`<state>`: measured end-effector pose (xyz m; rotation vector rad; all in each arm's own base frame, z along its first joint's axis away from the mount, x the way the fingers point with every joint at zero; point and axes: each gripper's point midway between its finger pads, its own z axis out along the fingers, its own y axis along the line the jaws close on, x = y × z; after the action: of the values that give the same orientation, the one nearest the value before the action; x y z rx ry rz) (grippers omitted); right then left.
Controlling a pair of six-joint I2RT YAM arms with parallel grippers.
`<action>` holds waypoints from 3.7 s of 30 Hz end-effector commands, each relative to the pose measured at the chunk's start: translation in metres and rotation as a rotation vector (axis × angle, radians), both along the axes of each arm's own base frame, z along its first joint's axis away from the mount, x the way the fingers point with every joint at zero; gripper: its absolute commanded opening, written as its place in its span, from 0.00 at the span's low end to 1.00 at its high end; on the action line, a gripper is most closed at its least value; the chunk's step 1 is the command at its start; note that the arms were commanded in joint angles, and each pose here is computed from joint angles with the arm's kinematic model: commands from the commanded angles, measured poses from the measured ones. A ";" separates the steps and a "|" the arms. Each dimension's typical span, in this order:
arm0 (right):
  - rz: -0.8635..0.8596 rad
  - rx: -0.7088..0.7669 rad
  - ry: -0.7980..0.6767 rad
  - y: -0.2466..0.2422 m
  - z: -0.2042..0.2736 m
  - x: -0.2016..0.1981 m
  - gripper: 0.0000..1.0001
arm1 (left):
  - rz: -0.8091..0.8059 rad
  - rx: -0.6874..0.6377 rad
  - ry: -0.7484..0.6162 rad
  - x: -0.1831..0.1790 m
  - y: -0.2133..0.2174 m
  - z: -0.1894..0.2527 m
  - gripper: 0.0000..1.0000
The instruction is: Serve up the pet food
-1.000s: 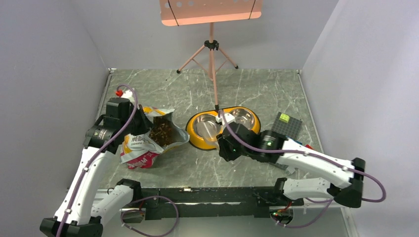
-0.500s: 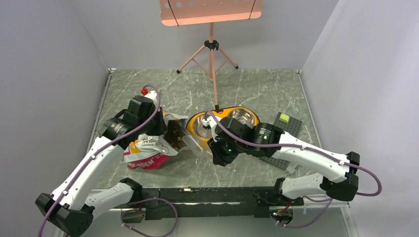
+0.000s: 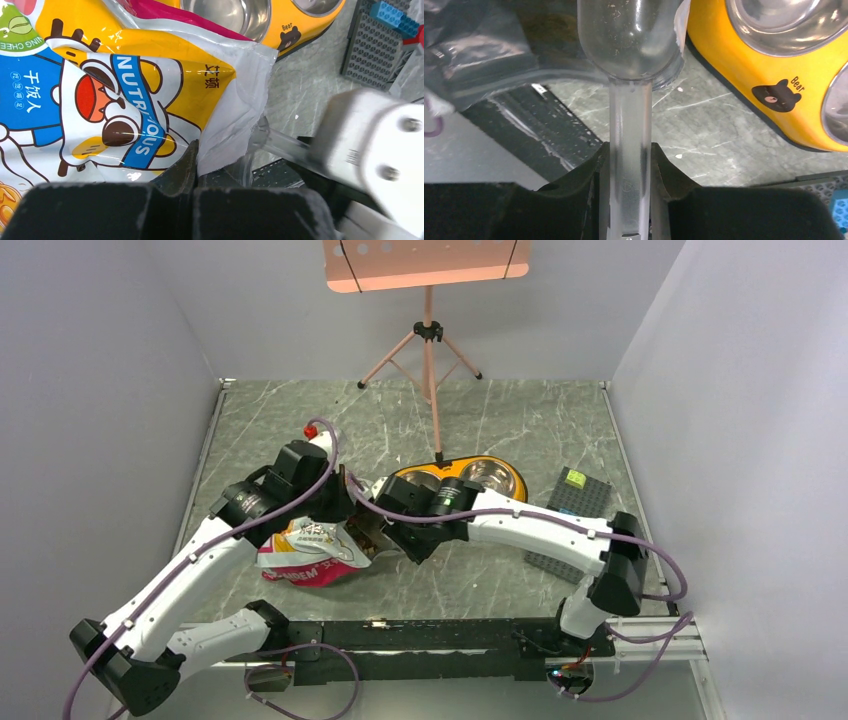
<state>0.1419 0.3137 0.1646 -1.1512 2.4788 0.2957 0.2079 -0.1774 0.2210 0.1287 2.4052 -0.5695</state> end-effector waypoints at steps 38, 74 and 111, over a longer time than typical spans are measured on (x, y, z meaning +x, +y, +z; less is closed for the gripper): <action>-0.094 0.536 -0.542 0.133 0.062 0.114 0.00 | 0.281 -0.283 -0.230 -0.005 0.048 0.067 0.00; 0.054 0.402 -0.433 0.017 0.058 0.025 0.00 | 0.329 -0.183 -0.324 0.037 0.052 0.105 0.00; -0.022 0.376 -0.395 -0.046 0.091 0.019 0.00 | 0.531 -0.053 -0.164 0.076 0.066 0.057 0.00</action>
<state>0.1545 0.2791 0.2319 -1.0145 2.0037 0.4698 0.2553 -0.1336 0.2453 -0.3075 2.2775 -0.4546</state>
